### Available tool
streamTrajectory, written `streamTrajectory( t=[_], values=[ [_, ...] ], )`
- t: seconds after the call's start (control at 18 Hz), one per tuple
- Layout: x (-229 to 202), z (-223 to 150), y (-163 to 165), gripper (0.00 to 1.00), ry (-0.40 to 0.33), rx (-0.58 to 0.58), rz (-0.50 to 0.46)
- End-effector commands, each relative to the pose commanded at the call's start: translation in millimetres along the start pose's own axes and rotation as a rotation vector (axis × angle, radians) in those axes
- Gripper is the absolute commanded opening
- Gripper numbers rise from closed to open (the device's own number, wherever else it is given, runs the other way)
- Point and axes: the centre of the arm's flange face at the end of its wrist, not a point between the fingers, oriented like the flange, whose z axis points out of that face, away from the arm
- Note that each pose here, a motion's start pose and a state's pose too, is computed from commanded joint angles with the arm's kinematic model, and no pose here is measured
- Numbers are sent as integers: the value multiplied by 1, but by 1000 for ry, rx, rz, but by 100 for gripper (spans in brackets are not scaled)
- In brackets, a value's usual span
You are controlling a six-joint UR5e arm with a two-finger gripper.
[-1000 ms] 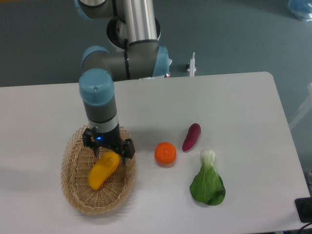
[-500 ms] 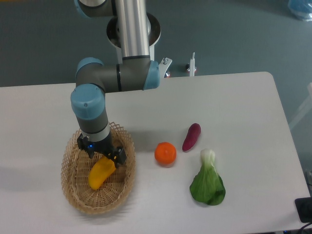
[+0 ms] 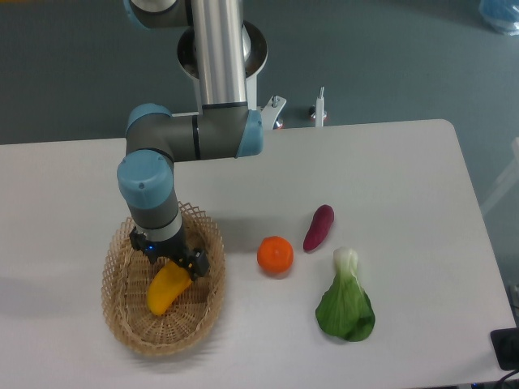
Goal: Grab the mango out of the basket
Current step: 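Lift the mango up out of the basket, then carry the held mango past the orange toward the bok choy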
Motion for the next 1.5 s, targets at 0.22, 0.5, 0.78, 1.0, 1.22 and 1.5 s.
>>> streamTrajectory(
  t=[0.22,0.5,0.78,1.0,1.22,1.5],
  values=[
    [-1,-6,0,48,-6,7,-1],
    [-4,-33,-1,48,-17,49,-3],
    [-55,-102,18,48,-47,164,-86],
    [-104,-125,42,48,-95,182,-92],
    [-187,-140,106,48,-128,126,-44],
    [-267,-143,184,48,-138,90,4]
  ],
)
